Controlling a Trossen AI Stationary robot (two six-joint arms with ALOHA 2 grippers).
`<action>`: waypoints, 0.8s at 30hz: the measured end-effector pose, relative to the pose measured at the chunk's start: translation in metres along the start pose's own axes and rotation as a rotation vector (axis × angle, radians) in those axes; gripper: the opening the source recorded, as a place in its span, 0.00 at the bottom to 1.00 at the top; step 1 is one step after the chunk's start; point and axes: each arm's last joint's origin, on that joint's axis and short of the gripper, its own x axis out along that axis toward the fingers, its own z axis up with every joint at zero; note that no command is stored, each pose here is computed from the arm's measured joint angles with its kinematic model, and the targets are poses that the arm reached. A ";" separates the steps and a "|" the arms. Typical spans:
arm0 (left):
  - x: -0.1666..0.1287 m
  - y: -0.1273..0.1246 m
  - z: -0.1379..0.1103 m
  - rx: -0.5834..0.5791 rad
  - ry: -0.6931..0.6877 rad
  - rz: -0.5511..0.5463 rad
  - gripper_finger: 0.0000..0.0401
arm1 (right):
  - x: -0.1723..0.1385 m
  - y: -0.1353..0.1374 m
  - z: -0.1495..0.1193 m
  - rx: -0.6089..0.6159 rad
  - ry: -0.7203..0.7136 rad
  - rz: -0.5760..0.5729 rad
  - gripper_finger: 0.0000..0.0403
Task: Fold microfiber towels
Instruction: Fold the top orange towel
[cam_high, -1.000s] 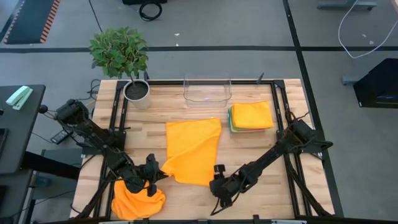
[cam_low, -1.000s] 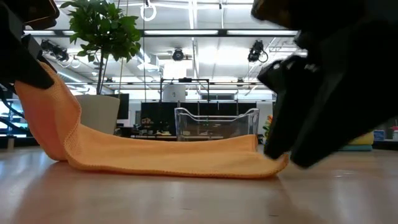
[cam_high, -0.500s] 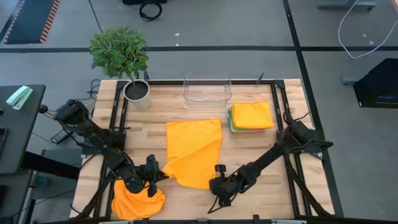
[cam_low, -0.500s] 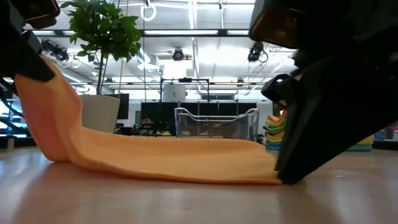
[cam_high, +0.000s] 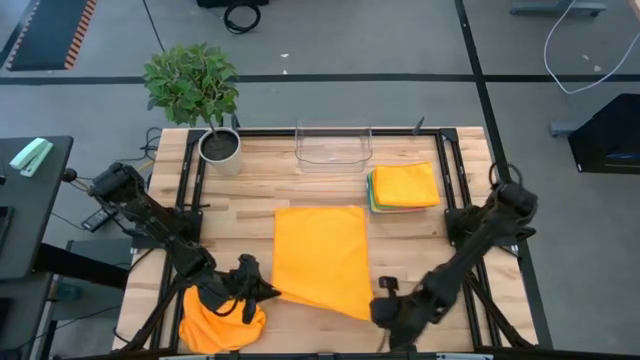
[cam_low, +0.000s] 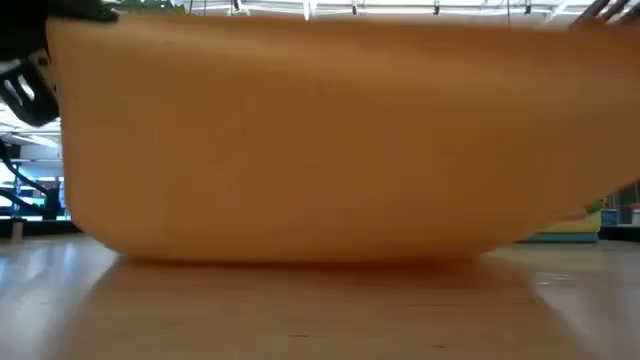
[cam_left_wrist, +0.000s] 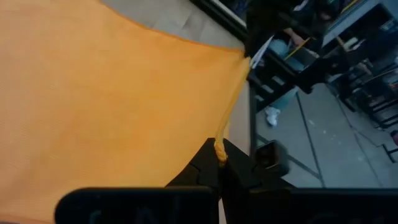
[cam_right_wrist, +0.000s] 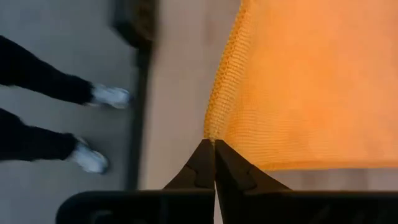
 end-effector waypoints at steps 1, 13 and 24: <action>0.003 -0.006 -0.001 -0.007 0.000 -0.006 0.02 | -0.009 0.005 -0.002 0.010 -0.020 0.017 0.01; 0.042 -0.056 -0.012 0.136 -0.038 0.159 0.01 | -0.042 -0.021 0.004 0.320 -0.077 -0.161 0.00; 0.061 0.007 0.027 0.290 0.043 0.591 0.01 | -0.029 -0.117 0.039 0.401 0.056 -0.482 0.00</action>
